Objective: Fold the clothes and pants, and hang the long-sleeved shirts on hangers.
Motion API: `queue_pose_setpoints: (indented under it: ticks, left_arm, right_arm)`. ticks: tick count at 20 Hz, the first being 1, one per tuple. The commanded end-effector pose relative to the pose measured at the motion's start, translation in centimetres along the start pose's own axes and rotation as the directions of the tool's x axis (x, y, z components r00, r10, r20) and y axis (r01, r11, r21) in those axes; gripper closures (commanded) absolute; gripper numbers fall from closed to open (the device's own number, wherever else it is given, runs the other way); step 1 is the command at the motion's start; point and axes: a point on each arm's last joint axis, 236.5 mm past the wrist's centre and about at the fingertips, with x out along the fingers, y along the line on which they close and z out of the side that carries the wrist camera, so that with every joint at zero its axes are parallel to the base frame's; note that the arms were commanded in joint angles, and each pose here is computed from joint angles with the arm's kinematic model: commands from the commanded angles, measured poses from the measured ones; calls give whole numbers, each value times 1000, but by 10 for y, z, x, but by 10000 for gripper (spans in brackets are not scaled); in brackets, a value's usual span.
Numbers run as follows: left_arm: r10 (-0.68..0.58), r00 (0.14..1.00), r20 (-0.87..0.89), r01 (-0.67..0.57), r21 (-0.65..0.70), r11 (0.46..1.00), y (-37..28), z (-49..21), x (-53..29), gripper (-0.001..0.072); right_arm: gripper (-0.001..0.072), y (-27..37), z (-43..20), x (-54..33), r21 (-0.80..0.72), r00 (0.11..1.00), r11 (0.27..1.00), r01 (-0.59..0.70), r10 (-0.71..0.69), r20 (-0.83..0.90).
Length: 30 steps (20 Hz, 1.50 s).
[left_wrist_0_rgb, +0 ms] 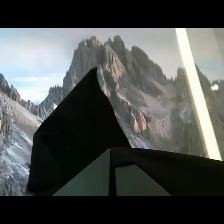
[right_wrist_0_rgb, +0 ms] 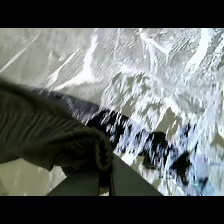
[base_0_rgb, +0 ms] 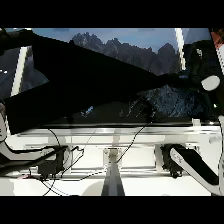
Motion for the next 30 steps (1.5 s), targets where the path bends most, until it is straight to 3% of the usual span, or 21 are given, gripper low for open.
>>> queue_pose_setpoints:
  ticks: [1,6,10,12,16,20,23,30]
  left_arm:
    - [-13,1000,26,12,20,1000,-12,11,-17,698]
    - [-25,993,116,8,151,989,-48,43,-74,699]
    - [-65,992,113,42,195,980,-76,44,-100,699]
    - [-87,993,83,69,202,977,-84,36,-92,699]
    - [-119,989,91,87,300,950,-103,37,-64,699]
    - [-140,971,194,61,366,929,-138,51,0,699]
    - [-187,925,331,98,269,958,-193,61,48,699]
    - [-270,933,236,191,310,931,-315,-47,147,700]
  right_arm:
    - [692,13,-16,-36,-51,1000,999,-10,10,-2]
    - [692,31,-48,-72,-78,996,996,-46,40,-76]
    - [693,27,-47,-106,1,1000,1000,18,-18,22]
    - [693,22,-72,-117,30,998,998,49,-49,-26]
    - [692,21,-117,-135,70,993,995,77,-70,-98]
    - [692,4,-106,-136,73,990,987,140,-139,-23]
    - [692,-2,-101,-123,81,989,986,144,-145,-3]
    - [692,-13,-118,-96,109,987,982,156,-151,-50]
